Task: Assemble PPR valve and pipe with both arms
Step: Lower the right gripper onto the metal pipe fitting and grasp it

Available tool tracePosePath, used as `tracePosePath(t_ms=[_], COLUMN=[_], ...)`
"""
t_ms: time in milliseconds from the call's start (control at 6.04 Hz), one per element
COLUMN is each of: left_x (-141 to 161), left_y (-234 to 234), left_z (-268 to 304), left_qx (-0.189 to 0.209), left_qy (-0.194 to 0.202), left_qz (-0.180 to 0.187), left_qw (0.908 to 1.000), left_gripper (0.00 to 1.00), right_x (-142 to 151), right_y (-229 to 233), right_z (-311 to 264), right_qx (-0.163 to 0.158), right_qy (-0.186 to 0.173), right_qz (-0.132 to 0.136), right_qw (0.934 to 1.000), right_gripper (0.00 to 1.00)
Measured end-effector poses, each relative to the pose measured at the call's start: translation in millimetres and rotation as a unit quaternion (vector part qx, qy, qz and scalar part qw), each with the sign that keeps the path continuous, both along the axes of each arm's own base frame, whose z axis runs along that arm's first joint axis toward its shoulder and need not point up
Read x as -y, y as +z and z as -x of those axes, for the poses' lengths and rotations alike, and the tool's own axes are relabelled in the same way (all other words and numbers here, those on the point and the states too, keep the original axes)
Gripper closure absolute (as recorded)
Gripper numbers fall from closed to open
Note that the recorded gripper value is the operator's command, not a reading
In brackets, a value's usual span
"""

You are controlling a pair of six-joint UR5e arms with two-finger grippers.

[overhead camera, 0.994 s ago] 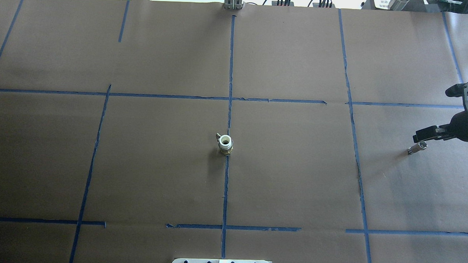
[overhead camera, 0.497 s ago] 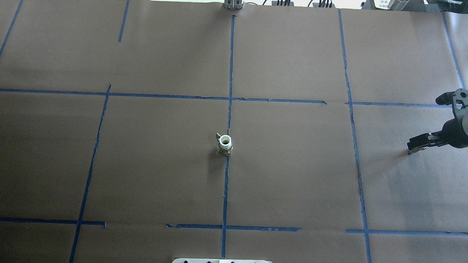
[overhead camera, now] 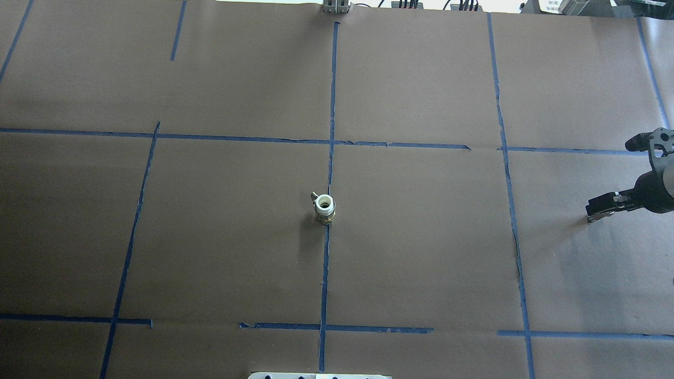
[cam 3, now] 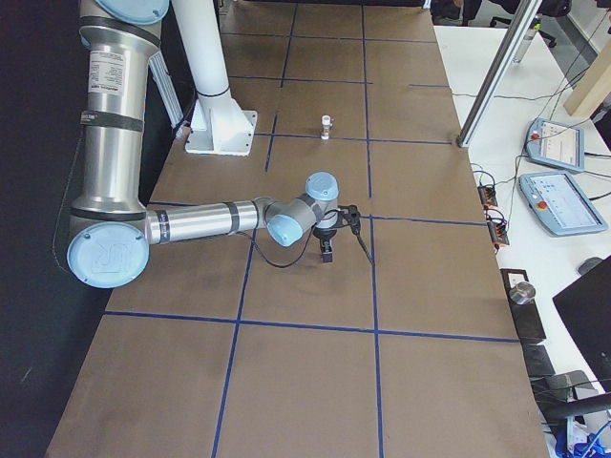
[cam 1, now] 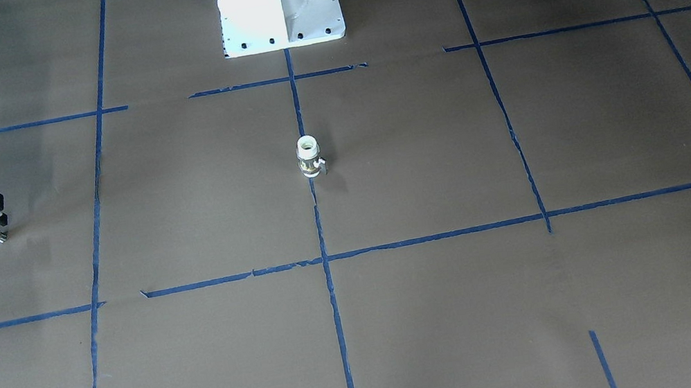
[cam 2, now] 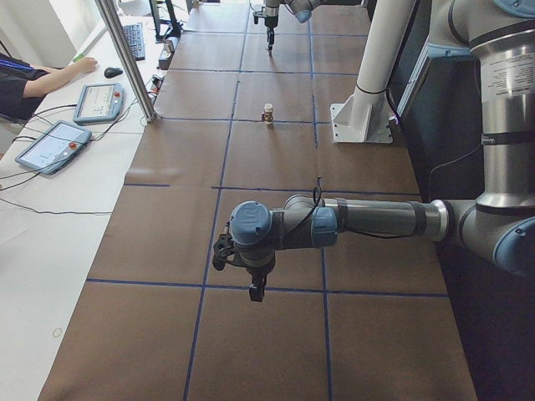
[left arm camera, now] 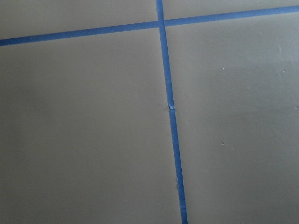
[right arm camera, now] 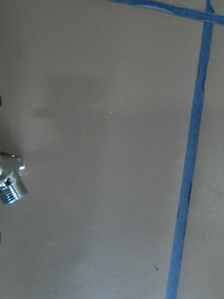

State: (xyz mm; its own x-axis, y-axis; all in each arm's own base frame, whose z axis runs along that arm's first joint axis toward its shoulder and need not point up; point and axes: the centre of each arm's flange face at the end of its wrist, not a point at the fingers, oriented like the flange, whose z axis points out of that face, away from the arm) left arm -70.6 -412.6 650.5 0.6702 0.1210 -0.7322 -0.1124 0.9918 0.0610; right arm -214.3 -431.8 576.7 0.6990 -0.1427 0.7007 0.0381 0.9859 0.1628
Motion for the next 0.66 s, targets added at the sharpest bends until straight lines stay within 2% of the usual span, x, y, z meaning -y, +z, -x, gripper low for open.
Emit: tracePosePath(t_ms=[166,331,497,663], left_x=[0.2,1.5,3.4,5.0], left_y=[-0.2,-1.1,-2.8,-4.4], left_z=[0.0,0.0,0.0,-0.1], left_qx=[0.0,0.0,0.0,0.001], left_qy=[0.0,0.0,-0.005,-0.011], left_qz=[0.0,-0.001,0.002,0.007], left_qw=[1.0,1.0,1.0,0.9999], left_gripper=[0.0,0.0,0.0,0.0], right_x=[0.2,-0.1,-1.3,-2.9], right_y=[0.1,0.5,2.0,3.9], right_z=[0.1,0.2,-0.2,-1.1], right_qx=[0.0,-0.001,-0.002,-0.003], right_qy=[0.0,0.0,-0.001,-0.003], right_qz=[0.0,0.0,0.0,0.001], right_qw=[1.0,1.0,1.0,1.0], right_gripper=[0.6,0.61,0.7,0.91])
